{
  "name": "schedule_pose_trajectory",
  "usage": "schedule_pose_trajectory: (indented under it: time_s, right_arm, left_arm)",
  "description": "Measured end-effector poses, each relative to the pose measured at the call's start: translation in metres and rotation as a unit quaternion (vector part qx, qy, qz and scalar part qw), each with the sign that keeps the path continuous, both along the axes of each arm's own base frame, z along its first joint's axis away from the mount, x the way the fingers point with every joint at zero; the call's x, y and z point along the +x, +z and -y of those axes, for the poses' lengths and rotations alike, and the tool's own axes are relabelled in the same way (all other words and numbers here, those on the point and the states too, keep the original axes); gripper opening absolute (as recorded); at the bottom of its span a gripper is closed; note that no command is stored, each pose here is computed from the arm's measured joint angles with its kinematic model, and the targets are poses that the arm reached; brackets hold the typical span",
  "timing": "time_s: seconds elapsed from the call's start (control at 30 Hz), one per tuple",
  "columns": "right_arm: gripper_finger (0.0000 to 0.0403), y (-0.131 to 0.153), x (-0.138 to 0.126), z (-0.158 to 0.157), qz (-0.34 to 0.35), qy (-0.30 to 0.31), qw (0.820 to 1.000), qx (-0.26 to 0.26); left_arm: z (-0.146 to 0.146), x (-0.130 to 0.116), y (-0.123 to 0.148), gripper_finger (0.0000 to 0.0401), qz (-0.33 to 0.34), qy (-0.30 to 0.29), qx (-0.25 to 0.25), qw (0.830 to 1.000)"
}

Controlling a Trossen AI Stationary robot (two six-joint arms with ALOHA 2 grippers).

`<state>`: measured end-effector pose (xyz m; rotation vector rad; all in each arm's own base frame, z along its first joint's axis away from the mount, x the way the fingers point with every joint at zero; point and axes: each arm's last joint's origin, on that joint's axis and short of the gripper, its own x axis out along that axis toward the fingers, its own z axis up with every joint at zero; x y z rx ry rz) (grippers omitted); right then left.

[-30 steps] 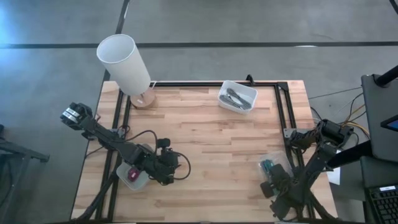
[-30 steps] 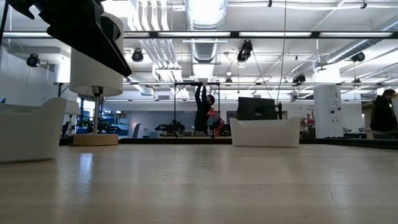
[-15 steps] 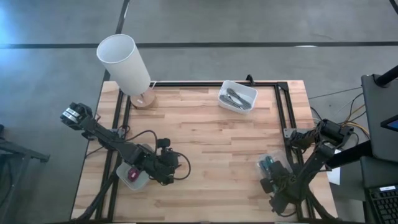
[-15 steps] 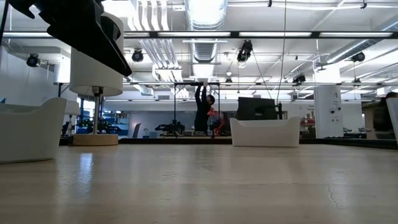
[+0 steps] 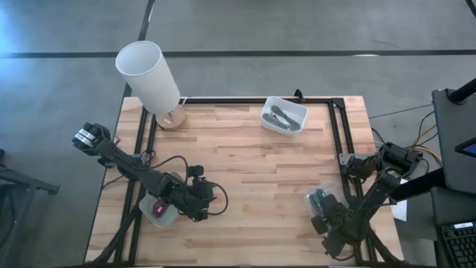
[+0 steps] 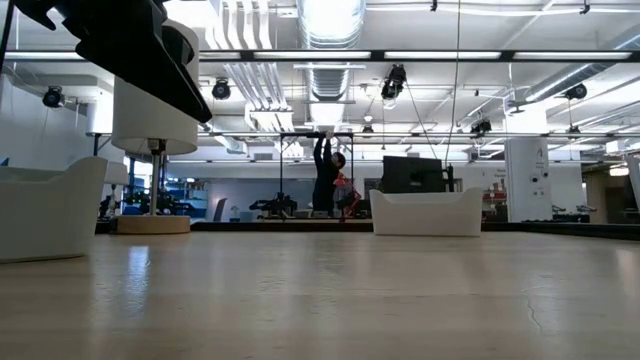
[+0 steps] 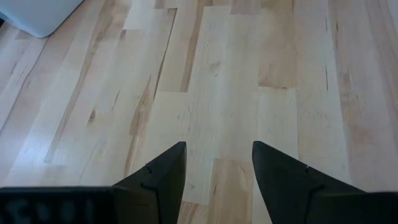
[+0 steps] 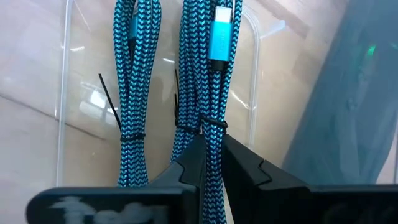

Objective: Pick & Place USB Port
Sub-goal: Put the blue patterned charger cable into the transparent bin, then return to Home Position

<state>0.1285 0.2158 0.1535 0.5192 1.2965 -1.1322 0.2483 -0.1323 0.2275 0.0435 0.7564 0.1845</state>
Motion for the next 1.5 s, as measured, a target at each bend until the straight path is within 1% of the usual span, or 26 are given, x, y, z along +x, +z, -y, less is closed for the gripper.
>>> schedule_pose_trajectory:
  time_s: [0.23, 0.37, 0.63, 0.77, 0.97, 1.03, 1.13, 1.27, 1.33, 1.43, 1.5]
  right_arm:
    - [0.0040, 0.000, 0.001, 0.000, -0.002, 0.005, 1.000, 0.002]
    - [0.0040, 0.000, 0.001, 0.000, -0.010, 0.026, 1.000, 0.005]
    - [0.0035, 0.000, 0.001, 0.000, -0.011, 0.028, 1.000, 0.004]
    - [0.0053, 0.000, 0.001, 0.000, -0.013, 0.034, 0.999, 0.005]
    - [0.0093, 0.000, 0.001, 0.000, -0.012, 0.036, 0.999, 0.005]
    - [0.0106, 0.000, 0.001, 0.000, -0.010, 0.027, 1.000, 0.003]
    - [0.0121, 0.008, 0.004, -0.004, -0.006, 0.026, 1.000, 0.010]
    - [0.0134, 0.029, 0.014, -0.012, -0.012, 0.061, 0.998, 0.026]
    - [0.0137, 0.041, 0.021, -0.016, 0.005, 0.086, 0.996, 0.031]
    - [0.0139, 0.061, 0.034, -0.023, 0.076, 0.146, 0.986, 0.010]
    - [0.0139, 0.074, 0.042, -0.027, 0.138, 0.202, 0.969, -0.025]
  left_arm:
    - [0.000, 0.000, 0.000, 0.0190, 0.000, 0.000, 0.000, 1.000]
    - [0.000, 0.000, 0.000, 0.0190, 0.000, 0.000, 0.000, 1.000]
    - [0.000, 0.000, 0.000, 0.0190, 0.000, 0.000, 0.000, 1.000]
    - [0.000, 0.000, 0.000, 0.0190, 0.000, 0.000, 0.000, 1.000]
    - [0.000, 0.000, 0.000, 0.0190, 0.000, 0.000, 0.000, 1.000]
    - [0.000, 0.000, 0.000, 0.0190, 0.000, 0.000, 0.000, 1.000]
    - [0.000, 0.001, 0.001, 0.0190, 0.007, 0.002, 0.003, 1.000]
    - [-0.001, 0.002, 0.003, 0.0190, 0.026, 0.014, 0.035, 0.999]
    - [-0.001, 0.004, 0.005, 0.0190, 0.044, 0.022, 0.047, 0.998]
    - [0.000, 0.006, 0.008, 0.0190, 0.062, 0.021, 0.055, 0.996]
    - [0.001, 0.008, 0.010, 0.0190, 0.070, 0.014, 0.059, 0.996]
